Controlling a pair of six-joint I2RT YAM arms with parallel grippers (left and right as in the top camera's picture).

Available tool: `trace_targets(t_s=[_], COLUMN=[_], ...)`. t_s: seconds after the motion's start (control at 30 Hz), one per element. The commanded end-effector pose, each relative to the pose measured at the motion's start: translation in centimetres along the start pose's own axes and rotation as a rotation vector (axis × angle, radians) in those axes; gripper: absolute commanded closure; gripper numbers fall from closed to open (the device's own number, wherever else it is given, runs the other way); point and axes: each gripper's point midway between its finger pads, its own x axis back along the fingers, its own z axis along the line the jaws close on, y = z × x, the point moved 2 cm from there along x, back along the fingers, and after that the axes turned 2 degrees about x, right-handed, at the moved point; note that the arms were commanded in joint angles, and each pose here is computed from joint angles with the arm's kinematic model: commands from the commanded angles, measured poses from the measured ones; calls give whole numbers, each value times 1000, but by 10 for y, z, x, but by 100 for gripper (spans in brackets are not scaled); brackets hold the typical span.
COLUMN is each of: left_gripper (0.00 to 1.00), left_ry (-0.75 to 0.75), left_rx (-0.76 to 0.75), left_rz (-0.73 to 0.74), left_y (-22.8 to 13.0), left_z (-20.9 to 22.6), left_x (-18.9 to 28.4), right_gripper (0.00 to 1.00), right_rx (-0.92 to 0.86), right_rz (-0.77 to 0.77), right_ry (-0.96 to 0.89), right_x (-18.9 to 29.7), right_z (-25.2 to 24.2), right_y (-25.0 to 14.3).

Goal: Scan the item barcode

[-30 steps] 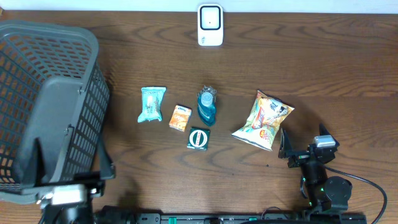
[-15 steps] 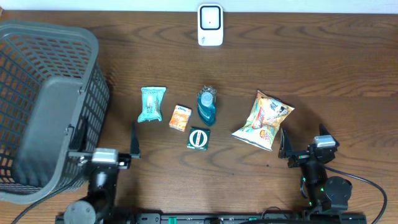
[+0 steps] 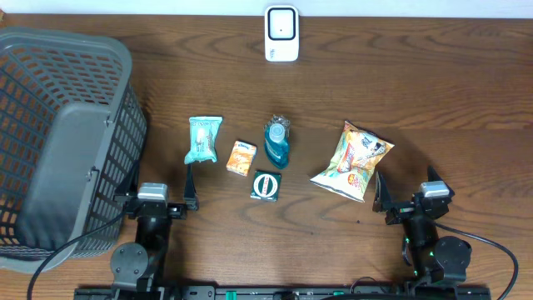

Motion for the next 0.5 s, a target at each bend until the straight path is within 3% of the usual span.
trace_targets(t_s=[0.0, 0.47], left_gripper=[2, 2], left_ry=[22, 15], left_rx=[29, 36], left_rz=[23, 129], left_y=[-14, -40], left_z=[3, 2], left_x=[-1, 0], right_gripper=[1, 1], right_rx=[1, 1], right_rz=[0, 0], right_ry=[7, 7], right_x=[0, 0], right_z=[2, 2], right_y=[0, 0])
